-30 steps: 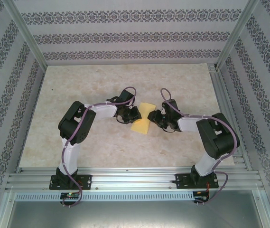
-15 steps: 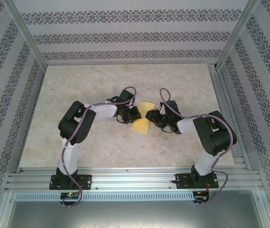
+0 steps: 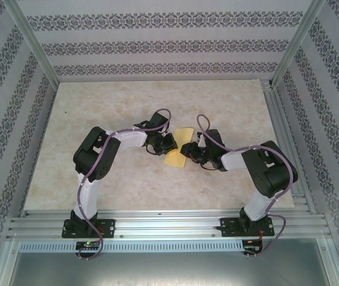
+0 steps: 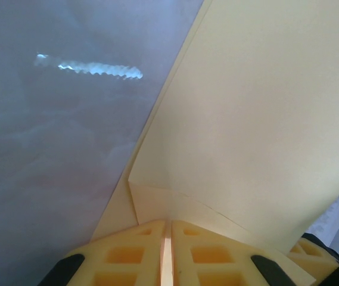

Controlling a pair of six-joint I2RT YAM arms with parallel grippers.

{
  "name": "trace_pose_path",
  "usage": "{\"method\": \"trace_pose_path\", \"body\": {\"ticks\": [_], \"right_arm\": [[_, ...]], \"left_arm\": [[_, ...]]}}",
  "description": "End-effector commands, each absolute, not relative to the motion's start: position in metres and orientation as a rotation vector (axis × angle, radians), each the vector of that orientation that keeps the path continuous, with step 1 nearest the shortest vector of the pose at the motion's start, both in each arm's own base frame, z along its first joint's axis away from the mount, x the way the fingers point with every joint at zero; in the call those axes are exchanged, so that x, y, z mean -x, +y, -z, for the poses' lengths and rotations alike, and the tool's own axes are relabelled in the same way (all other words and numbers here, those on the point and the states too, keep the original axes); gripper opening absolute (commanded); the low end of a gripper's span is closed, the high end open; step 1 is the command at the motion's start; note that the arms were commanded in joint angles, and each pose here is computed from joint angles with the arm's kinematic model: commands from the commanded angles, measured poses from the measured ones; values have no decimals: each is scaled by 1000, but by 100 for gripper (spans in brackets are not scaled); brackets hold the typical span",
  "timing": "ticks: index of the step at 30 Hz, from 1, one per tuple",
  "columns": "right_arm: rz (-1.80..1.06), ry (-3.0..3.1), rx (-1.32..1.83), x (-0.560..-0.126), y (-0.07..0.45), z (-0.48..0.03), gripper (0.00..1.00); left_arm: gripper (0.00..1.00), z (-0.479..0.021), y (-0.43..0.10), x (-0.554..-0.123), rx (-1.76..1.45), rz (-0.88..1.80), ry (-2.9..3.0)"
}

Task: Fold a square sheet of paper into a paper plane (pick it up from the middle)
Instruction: Turn over the paper at the center of the table.

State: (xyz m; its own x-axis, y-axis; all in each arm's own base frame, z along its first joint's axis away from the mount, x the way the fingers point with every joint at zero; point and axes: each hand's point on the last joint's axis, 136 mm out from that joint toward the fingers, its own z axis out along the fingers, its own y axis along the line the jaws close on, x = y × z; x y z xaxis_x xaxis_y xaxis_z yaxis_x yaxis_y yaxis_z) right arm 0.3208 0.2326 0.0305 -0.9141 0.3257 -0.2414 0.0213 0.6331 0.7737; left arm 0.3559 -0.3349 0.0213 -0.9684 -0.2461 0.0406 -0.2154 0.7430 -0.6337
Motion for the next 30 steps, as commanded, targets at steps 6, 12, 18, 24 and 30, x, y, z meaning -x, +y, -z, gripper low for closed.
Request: {"method": "trace_pose_path", "body": {"ticks": [6,12,18,24,30], "right_arm": [[-1170,2499,-264,-321,233,-29,25],[-1208,2482,-293,-327,234,-29,13],[-1215,2478,-295,-326,231,-30,7],[-1180,2492,-253,-322,226,-35,0],[-1054,2514,-159,-316,216,-54,0]], "left_arm": [[15,-14,-330,-349,421,993,2927],[15,-14,-330,-349,421,996,2928],[16,-17,-330,-350,420,1001,2920],[20,-31,-333,-354,401,1038,2886],[30,-77,-330,-360,362,1065,2781]]}}
